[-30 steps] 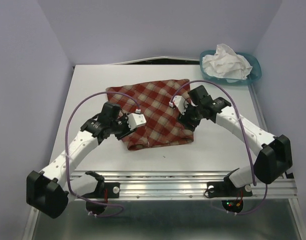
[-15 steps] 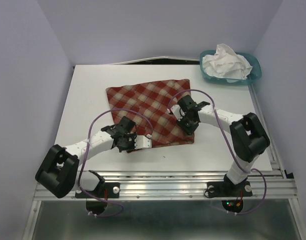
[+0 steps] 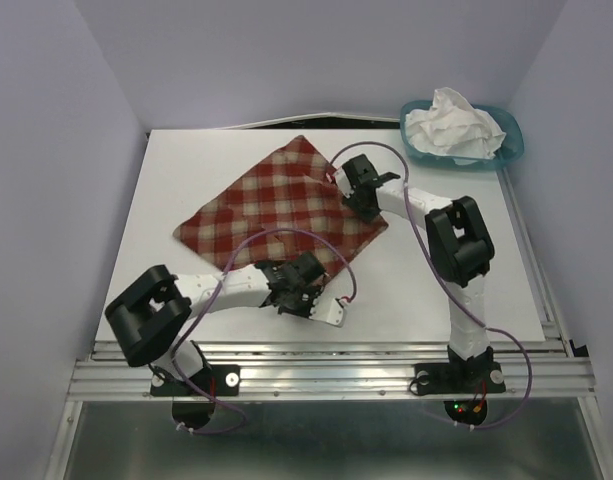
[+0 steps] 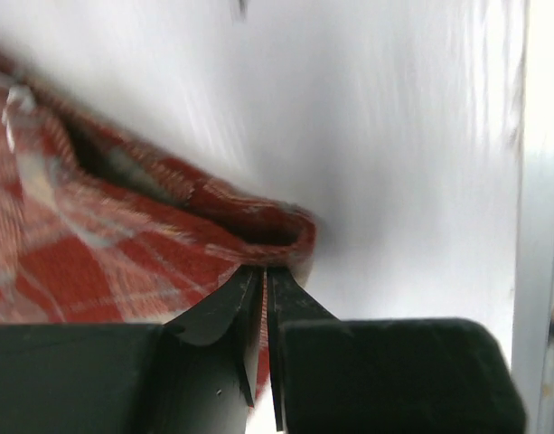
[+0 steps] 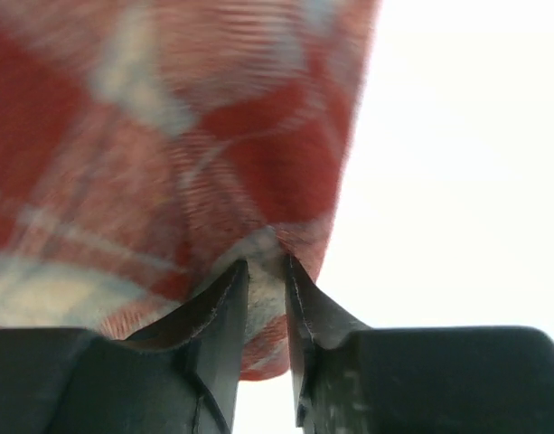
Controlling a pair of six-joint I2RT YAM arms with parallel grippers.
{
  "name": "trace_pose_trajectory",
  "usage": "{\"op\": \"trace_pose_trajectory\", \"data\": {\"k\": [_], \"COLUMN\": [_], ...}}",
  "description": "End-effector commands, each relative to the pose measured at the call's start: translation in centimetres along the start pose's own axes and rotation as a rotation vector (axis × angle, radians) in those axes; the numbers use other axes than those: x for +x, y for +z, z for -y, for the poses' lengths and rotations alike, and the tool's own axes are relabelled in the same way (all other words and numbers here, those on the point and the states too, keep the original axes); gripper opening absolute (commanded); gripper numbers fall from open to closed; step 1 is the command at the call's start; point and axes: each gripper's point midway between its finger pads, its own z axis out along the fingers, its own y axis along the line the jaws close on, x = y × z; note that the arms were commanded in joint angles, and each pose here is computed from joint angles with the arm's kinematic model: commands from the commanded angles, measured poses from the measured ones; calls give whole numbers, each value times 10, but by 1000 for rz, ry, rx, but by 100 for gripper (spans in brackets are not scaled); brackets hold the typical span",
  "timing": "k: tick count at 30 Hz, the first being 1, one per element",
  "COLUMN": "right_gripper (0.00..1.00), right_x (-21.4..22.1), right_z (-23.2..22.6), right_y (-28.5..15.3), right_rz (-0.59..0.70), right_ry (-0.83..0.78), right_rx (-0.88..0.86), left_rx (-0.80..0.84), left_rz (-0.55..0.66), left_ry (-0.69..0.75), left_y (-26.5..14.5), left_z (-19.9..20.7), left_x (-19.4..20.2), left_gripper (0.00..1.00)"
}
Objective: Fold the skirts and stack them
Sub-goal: Flatten the skirt out
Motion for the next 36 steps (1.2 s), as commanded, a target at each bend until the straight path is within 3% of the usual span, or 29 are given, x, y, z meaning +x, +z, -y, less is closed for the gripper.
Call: {"op": "trace_pose_trajectory", "data": {"k": [1,3,6,10,15,18,21,25,27,36], "right_gripper": [35,40,50,52,51,51,50,49,50,51], "right_x": [-57,-87,-122,-125,-114,-86,-68,-35,-22,-16], "right_z": [46,77,89,61,12,-32,-53,-65,-61,-3], "right_y": [21,4,-43,-81,-115,-110,-104,-79,-69,-47], "right_rz": [140,229,368,406,397,316,252,132,94,152], "right_ry": [42,97,122,177,325,412,474,571,618,792], "right_rx": [136,186,165,-26,-289,-465,-531,-493,-453,-302], "left_rx": [50,75,37,-52,-213,-448,-575,-664,-634,-609], "left_rz": [160,232,366,511,669,608,525,472,470,442], "left_ry": [-51,-77,-167,-309,-579,-778,-857,-1000,-1027,-1087], "left_y": [8,3,-35,-95,-167,-182,-180,-176,-165,-139], "left_z": [-18,-24,-55,-81,-122,-161,-185,-215,-221,-225], "left_x": [-83,-116,-167,-179,-129,-57,-15,43,54,82], "left_gripper": [17,17,21,26,26,30,31,33,33,34]}}
